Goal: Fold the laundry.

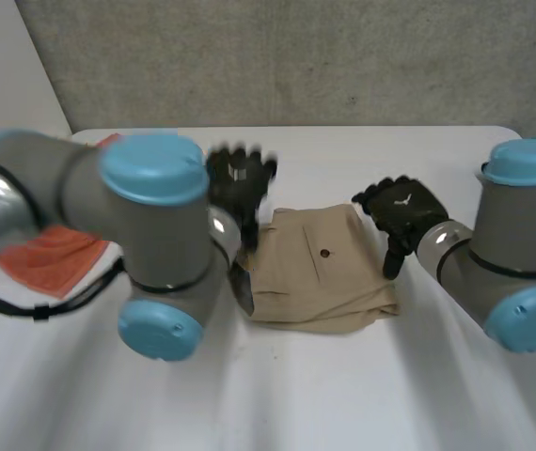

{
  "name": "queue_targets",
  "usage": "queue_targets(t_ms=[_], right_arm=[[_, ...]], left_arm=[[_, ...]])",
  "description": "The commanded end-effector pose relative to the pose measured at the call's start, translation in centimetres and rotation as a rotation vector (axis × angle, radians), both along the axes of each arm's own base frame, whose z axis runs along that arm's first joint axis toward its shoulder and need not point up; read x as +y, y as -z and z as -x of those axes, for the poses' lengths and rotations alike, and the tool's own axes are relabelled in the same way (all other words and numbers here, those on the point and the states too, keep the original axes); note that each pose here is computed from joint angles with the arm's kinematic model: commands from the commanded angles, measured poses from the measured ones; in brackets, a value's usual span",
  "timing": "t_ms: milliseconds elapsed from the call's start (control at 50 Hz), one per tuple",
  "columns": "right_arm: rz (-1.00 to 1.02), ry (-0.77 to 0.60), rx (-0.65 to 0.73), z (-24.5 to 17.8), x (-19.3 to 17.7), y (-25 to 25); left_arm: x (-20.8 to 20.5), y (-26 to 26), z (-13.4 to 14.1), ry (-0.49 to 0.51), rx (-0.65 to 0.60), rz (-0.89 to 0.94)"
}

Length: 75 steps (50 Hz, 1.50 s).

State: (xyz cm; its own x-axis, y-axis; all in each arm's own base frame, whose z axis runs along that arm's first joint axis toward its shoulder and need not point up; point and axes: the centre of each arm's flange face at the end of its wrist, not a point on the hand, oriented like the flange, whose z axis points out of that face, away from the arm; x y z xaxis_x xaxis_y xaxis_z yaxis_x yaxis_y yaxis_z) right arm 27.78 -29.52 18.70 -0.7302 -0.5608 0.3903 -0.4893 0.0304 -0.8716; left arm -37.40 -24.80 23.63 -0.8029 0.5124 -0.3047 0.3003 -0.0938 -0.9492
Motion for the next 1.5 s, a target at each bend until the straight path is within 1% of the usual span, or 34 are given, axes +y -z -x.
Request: queue_targets(t_ms=[20,80,100,120,180,240,400,520,720,800,820,880,900,960,980,1040,1060,1100,1120,1140,1180,1200,1240,1260,1320,1340,1400,1420,1480,1500], right_arm=[[0.108,-0.077,-0.037,-0.5,5.9,-0.4],[0.069,-0.13,-0.003,-1.1,8.5,2.0],[0.063,-0.145,0.004,-1.3,9.0,2.5],[0.051,-0.151,0.011,-1.3,9.3,3.1],[0.019,-0.157,0.032,-1.3,9.4,5.8],[0.045,-0.157,0.022,-1.7,8.8,7.6],[0.218,-0.159,-0.002,-3.2,6.2,8.8],[0.279,-0.156,-0.017,-4.5,3.9,8.7],[0.343,-0.146,-0.069,-5.8,0.8,7.0],[0.362,-0.077,-0.138,-4.7,-2.1,4.6],[0.386,-0.041,-0.187,-4.1,-3.5,2.9],[0.438,-0.001,-0.263,-2.8,-5.4,-0.3],[0.494,0.033,-0.304,-1.5,-6.7,-2.9],[0.573,0.086,-0.353,0.8,-8.4,-6.4],[0.627,0.122,-0.38,2.5,-9.6,-8.6],[0.682,0.177,-0.409,5.3,-11.2,-10.7],[0.719,0.217,-0.43,7.5,-12.5,-11.8],[0.749,0.248,-0.442,9.4,-13.6,-12.5],[0.788,0.275,-0.456,11.7,-14.9,-13.2],[0.798,0.283,-0.46,12.6,-15.5,-13.3],[0.809,0.296,-0.462,14.6,-16.7,-12.7],[0.805,0.299,-0.457,16.6,-18.1,-11.6],[0.797,0.302,-0.449,18.3,-19.0,-10.5],[0.785,0.312,-0.438,20.2,-19.9,-9.2],[0.768,0.319,-0.425,23.3,-21.2,-6.9],[0.751,0.324,-0.421,25.3,-21.9,-5.1],[0.71,0.335,-0.417,28.5,-22.6,-2.1],[0.672,0.333,-0.416,30.0,-22.8,-0.1],[0.601,0.314,-0.408,31.5,-22.7,2.5],[0.565,0.287,-0.399,31.9,-22.5,3.9]], left_arm=[[1.9,-6.3,1.0,0.293,0.152,0.161],[2.7,-6.1,1.0,0.405,0.143,0.094],[3.1,-6.0,0.9,0.466,0.145,0.035],[3.2,-5.9,0.8,0.495,0.148,0.0],[3.8,-5.4,0.6,0.584,0.171,-0.114],[4.1,-5.1,0.7,0.624,0.188,-0.154],[4.2,-4.6,0.7,0.621,0.186,-0.174],[4.2,-4.6,0.7,0.621,0.188,-0.173],[4.1,-4.8,0.5,0.617,0.19,-0.169],[3.9,-5.0,0.3,0.608,0.194,-0.168],[3.8,-5.0,0.3,0.604,0.195,-0.166],[3.5,-5.2,0.1,0.585,0.199,-0.159],[3.4,-5.4,0.0,0.579,0.202,-0.151],[3.2,-6.9,-0.3,0.564,0.222,-0.092],[3.3,-7.4,-0.4,0.562,0.232,-0.071],[3.2,-7.9,-0.4,0.562,0.245,-0.051],[3.3,-8.0,-0.4,0.564,0.252,-0.048],[3.3,-8.0,-0.4,0.564,0.256,-0.049],[3.3,-8.1,-0.3,0.566,0.258,-0.048],[3.3,-8.0,-0.3,0.566,0.262,-0.054],[3.4,-8.0,-0.3,0.569,0.264,-0.057],[3.5,-8.0,-0.2,0.572,0.263,-0.059],[3.6,-7.9,-0.2,0.574,0.262,-0.063],[3.6,-7.7,-0.2,0.573,0.258,-0.068],[3.7,-7.1,-0.2,0.572,0.251,-0.084],[3.7,-7.0,-0.2,0.574,0.25,-0.086],[3.8,-6.7,-0.2,0.574,0.247,-0.095],[3.8,-6.6,-0.2,0.574,0.245,-0.097],[3.7,-6.4,-0.2,0.573,0.242,-0.101],[3.8,-6.3,-0.2,0.573,0.24,-0.103]])
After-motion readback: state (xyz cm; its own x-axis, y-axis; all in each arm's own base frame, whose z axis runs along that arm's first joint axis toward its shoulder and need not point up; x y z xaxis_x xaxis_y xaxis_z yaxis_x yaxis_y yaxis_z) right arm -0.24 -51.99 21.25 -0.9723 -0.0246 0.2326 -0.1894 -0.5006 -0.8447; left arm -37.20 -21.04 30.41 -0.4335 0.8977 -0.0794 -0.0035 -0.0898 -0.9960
